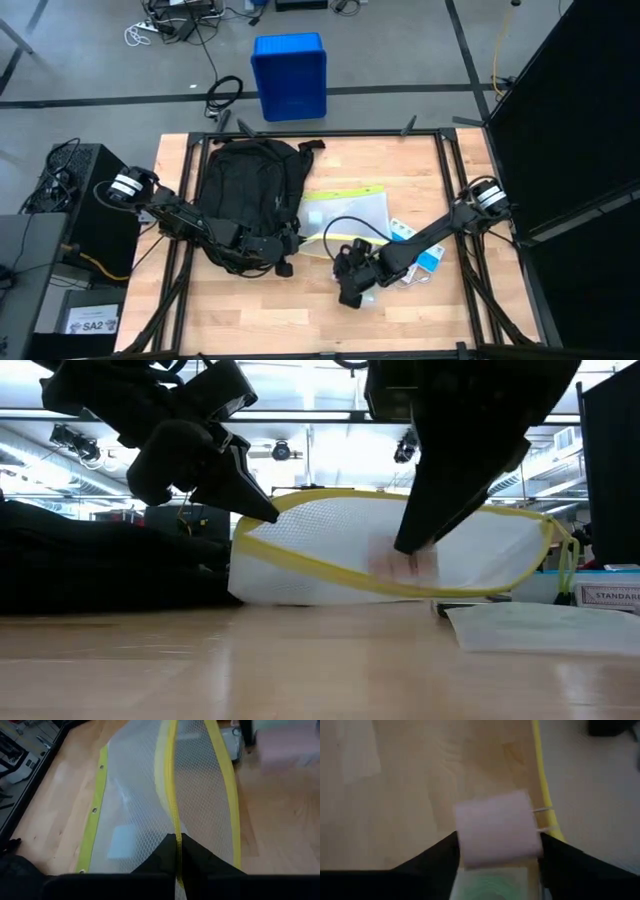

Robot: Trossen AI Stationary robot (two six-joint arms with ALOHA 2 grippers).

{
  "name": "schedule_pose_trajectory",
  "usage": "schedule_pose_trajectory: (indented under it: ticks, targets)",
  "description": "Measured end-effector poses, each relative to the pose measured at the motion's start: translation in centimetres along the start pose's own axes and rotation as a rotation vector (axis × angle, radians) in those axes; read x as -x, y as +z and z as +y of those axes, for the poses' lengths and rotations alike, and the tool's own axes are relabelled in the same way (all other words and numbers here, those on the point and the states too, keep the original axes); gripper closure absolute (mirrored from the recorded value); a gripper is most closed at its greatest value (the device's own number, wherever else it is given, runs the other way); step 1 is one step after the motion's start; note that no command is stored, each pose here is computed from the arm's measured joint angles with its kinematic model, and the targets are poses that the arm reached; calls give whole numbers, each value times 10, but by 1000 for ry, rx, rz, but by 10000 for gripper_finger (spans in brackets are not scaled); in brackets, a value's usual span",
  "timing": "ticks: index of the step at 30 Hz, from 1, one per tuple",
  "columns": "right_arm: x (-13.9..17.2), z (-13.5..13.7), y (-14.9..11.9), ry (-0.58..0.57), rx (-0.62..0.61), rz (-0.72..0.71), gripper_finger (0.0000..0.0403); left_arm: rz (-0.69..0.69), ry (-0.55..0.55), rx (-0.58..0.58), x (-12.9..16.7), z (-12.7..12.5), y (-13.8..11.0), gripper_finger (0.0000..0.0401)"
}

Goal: Unpack backpack
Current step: Remove the pink charger adapter from the zip lock bag, then remove the black charger adapter from the zip lock bag

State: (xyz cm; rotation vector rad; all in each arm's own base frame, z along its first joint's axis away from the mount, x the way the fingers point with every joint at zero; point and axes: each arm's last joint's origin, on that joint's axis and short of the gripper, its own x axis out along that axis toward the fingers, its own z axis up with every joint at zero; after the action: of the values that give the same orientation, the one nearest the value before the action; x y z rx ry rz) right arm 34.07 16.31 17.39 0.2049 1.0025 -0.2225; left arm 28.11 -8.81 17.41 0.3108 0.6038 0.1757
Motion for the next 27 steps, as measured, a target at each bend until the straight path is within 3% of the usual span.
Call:
schedule_pose_trajectory:
  ticks: [4,9,14,27]
  targets:
    - [-2,-4,3,-7,8,1,110,2,0,-1,0,0,0,401]
    - [-5,-8,12,-2,17,-46,103,-9,8,6,0,0,1,401]
    - [-8,-15,27,-3,34,-130,130,-43,43,11,0,1,5,401]
    - [-25,-61,63,-130,-110,-250,226,-50,31,5,0,1,5,401]
